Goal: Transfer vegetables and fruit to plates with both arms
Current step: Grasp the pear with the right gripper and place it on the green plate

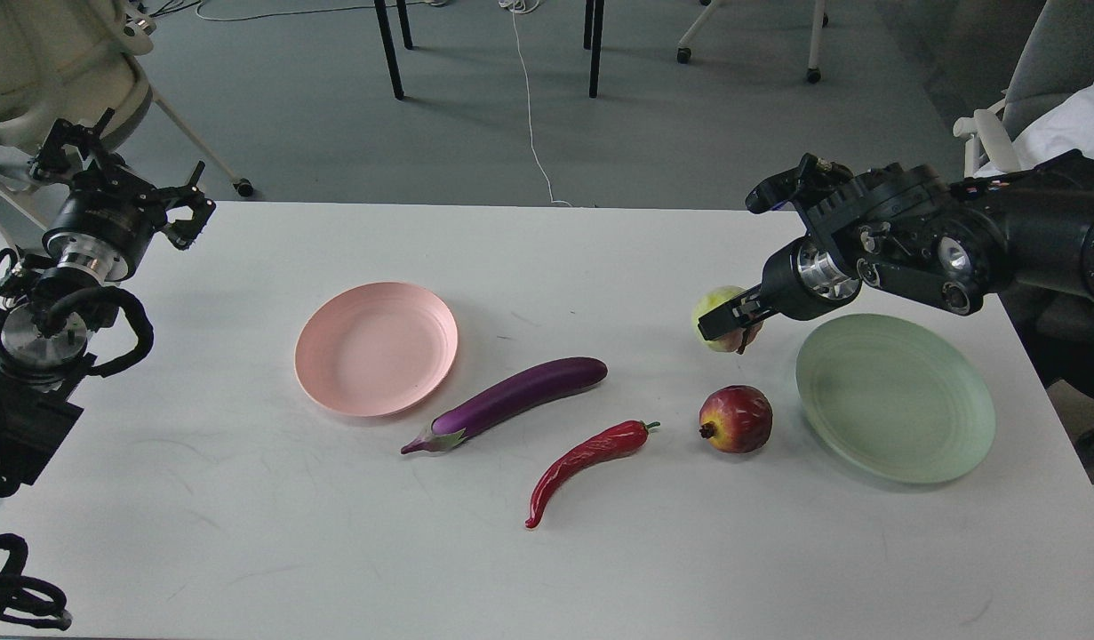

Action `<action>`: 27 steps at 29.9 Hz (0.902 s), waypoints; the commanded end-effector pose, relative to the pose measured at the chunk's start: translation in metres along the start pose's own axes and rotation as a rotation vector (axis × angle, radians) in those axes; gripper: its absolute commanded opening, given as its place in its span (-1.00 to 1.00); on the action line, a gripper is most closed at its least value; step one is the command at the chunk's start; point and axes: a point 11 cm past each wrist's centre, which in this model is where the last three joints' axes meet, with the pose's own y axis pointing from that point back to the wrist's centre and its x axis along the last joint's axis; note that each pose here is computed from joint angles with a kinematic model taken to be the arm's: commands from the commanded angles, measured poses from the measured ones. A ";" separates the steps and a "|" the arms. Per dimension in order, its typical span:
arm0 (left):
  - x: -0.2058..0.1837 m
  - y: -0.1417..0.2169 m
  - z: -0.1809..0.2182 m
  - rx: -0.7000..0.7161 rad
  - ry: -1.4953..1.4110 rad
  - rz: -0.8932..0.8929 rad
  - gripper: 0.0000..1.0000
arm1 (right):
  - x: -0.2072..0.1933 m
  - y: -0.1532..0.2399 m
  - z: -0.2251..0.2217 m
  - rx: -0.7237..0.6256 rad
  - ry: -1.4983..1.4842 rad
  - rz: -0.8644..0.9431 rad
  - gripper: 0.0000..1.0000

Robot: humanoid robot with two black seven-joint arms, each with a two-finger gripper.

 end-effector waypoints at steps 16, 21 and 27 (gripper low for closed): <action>-0.001 0.000 0.003 -0.006 -0.002 -0.002 0.96 | -0.138 0.064 0.127 -0.127 -0.246 -0.052 0.35; -0.002 -0.001 0.004 -0.008 -0.003 -0.004 0.96 | -0.155 0.048 0.121 -0.095 -0.271 -0.077 0.68; -0.001 -0.001 0.004 -0.010 -0.005 -0.001 0.96 | -0.153 0.048 0.119 -0.084 -0.279 -0.066 0.86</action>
